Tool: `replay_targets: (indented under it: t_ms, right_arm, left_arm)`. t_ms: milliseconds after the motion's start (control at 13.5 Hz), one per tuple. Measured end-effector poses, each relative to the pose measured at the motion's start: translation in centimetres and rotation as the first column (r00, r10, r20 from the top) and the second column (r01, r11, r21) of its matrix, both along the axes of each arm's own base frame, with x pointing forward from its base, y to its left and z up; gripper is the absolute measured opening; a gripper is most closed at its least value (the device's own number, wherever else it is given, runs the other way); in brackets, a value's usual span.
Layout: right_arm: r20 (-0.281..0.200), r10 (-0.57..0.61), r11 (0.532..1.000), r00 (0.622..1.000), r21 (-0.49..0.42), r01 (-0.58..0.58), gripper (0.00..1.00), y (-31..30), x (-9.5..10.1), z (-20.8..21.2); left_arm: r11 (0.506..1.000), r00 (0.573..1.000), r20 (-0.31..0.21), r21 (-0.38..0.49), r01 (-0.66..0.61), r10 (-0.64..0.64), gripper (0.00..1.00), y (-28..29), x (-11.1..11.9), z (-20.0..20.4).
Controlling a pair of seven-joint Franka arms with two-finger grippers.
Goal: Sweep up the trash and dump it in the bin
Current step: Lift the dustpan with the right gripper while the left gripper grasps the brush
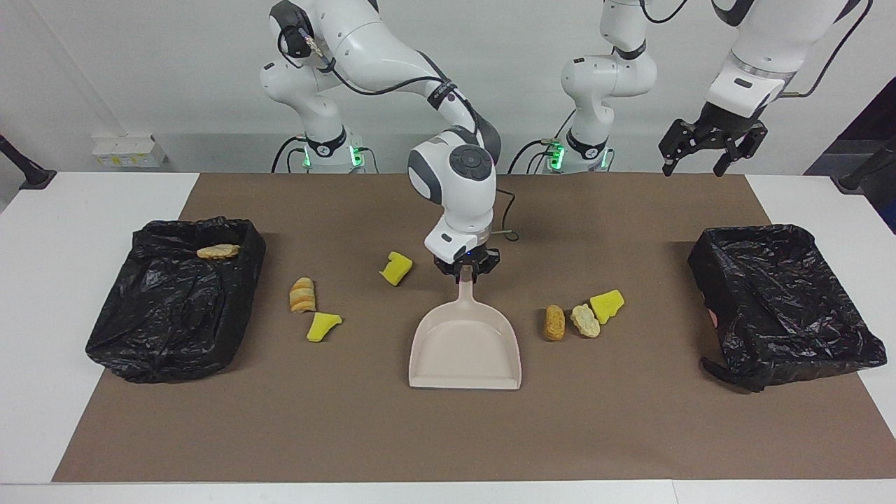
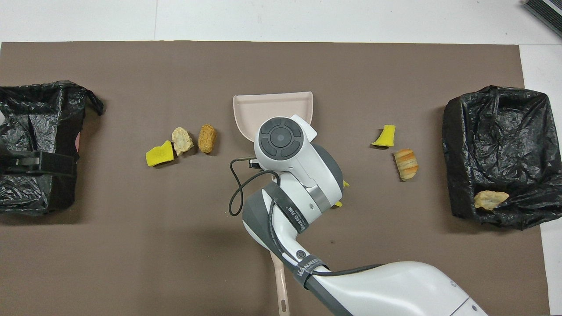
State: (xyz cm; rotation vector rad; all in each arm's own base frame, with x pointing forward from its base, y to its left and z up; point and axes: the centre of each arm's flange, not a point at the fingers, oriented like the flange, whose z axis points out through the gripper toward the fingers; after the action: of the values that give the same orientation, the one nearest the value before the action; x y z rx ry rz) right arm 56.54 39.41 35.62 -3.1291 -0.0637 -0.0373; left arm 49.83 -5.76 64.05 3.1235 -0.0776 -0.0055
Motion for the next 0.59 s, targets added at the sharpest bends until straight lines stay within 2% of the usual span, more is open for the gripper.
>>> replay_targets:
  t_ms: [223,446,595]
  right_arm:
    - [0.017,0.048,0.999,0.999,0.005,-0.048,0.32,-0.5,0.4,1.1]
    - [0.061,0.176,0.984,0.982,0.018,-0.178,0.32,-2.4,1.3,4.5]
    - [0.067,0.232,0.972,0.97,0.028,-0.234,0.32,-5.3,2.4,6.7]
  left_arm:
    - [1.0,1.0,-0.023,0.006,-0.008,0.008,1.0,-1.6,-1.3,-0.3]
    - [1.0,0.999,-0.046,0.012,0.021,-0.02,1.0,-3.6,-2.5,-1.4]
    - [0.999,0.997,-0.072,0.017,0.041,-0.04,1.0,-4.7,-3.4,-2.6]
